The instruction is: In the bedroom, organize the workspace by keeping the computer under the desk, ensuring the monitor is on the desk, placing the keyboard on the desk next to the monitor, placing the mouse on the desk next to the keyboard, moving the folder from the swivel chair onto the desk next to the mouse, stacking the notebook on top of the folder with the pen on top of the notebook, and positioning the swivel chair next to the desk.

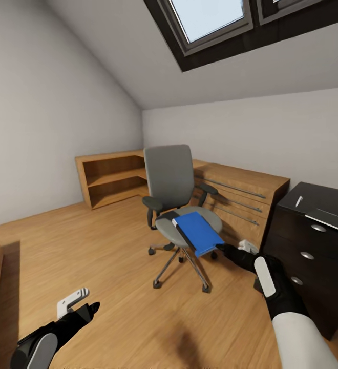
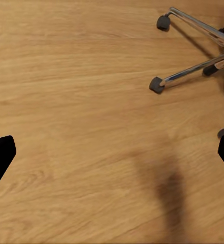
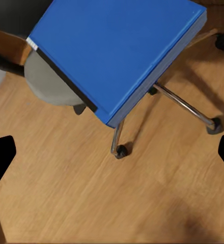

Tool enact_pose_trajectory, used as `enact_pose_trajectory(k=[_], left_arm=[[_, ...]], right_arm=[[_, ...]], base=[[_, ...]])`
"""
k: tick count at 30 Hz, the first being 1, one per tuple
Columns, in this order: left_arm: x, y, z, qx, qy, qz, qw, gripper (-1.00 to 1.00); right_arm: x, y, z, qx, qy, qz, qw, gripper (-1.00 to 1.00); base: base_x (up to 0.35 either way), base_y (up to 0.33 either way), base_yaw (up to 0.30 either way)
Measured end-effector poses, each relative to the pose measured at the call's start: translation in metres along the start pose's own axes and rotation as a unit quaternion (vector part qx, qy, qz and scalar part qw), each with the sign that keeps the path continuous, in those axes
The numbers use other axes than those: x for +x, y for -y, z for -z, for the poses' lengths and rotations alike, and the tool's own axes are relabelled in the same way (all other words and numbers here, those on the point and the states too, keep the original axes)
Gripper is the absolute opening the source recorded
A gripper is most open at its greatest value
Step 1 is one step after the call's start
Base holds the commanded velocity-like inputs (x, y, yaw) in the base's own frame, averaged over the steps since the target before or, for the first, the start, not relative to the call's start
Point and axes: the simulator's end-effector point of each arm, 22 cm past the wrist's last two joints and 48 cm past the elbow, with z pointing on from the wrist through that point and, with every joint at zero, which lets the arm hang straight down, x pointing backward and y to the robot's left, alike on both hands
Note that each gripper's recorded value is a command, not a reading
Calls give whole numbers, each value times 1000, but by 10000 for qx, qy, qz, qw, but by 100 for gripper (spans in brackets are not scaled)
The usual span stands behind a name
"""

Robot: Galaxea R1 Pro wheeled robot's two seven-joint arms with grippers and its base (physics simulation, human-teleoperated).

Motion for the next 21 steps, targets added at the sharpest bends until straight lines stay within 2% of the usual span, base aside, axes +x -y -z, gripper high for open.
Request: enact_pose_trajectory(k=[5, 9, 14, 21], left_arm=[[8, -4, -5, 8, 13, 0, 10000, 100], [14, -8, -9, 12, 16, -3, 10000, 100], [23, -12, -15, 17, 16, -13, 10000, 100], [36, -19, -23, 21, 15, -19, 10000, 100]], right_arm=[[7, 18, -1, -59, 33, -282, 9996, 100], [12, 30, -2, -44, 57, -411, 9991, 100], [17, 55, 0, 15, 122, -817, 9966, 100], [20, 63, -3, -117, 372, -986, 9944, 100]], base=[[0, 0, 0], [0, 0, 0], [0, 0, 0], [0, 0, 0]])
